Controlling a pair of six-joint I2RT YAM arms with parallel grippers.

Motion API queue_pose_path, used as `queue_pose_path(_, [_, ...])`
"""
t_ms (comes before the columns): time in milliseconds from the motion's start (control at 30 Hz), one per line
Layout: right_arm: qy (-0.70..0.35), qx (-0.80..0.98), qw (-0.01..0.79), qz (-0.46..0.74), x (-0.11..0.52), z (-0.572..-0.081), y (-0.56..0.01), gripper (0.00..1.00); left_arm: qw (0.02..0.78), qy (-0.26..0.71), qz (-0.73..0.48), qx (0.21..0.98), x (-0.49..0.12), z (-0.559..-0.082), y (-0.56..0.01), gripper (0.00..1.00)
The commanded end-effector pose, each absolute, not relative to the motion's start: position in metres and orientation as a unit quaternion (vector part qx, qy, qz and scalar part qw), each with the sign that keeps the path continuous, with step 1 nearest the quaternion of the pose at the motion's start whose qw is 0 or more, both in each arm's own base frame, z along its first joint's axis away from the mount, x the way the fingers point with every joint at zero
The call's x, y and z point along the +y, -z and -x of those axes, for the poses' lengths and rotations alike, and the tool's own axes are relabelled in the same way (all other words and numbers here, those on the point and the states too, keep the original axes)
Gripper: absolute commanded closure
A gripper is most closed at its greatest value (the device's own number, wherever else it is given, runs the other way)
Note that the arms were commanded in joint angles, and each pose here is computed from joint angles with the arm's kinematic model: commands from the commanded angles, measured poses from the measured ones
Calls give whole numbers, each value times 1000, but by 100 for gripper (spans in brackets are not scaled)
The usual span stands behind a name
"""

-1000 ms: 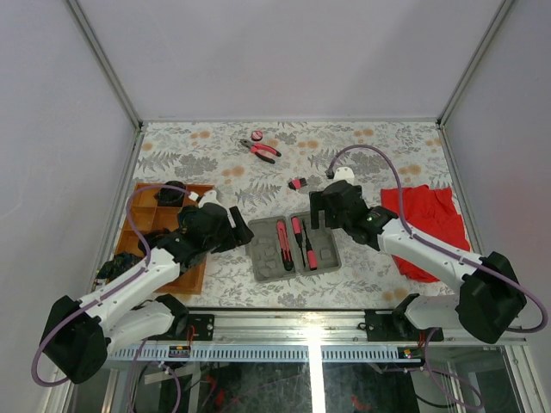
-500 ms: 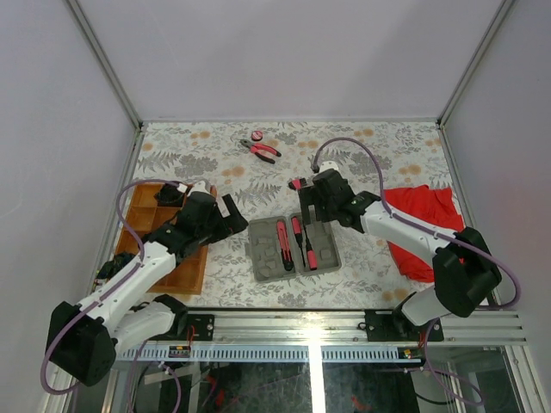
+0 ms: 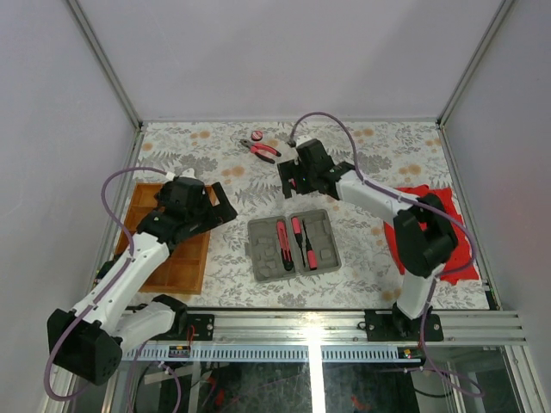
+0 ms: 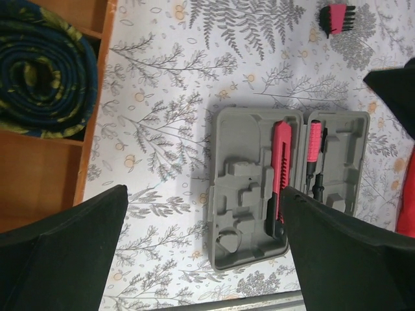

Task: Sort the tools into containers
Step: Pick up the pliers at the center of the board.

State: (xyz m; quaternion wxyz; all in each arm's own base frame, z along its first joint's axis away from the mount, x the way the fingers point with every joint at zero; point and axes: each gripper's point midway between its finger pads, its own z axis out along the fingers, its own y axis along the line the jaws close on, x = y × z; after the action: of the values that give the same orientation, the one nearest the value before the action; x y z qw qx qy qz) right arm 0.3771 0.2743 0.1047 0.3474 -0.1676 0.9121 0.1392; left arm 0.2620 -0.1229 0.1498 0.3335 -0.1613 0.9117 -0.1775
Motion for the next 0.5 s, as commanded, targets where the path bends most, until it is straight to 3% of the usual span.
queue_pose_path(0, [-174, 881, 387, 209, 306, -419, -127, 12, 340, 137, 179, 913, -103, -255, -155, 0])
queue_pose_path(233, [-188, 862, 401, 246, 341, -473, -117, 25, 340, 122, 169, 917, -98, -253, -149, 0])
queue_pose_path(467, [-194, 850, 408, 270, 364, -518, -97, 29, 333, 130, 139, 924, -106, -256, -151, 0])
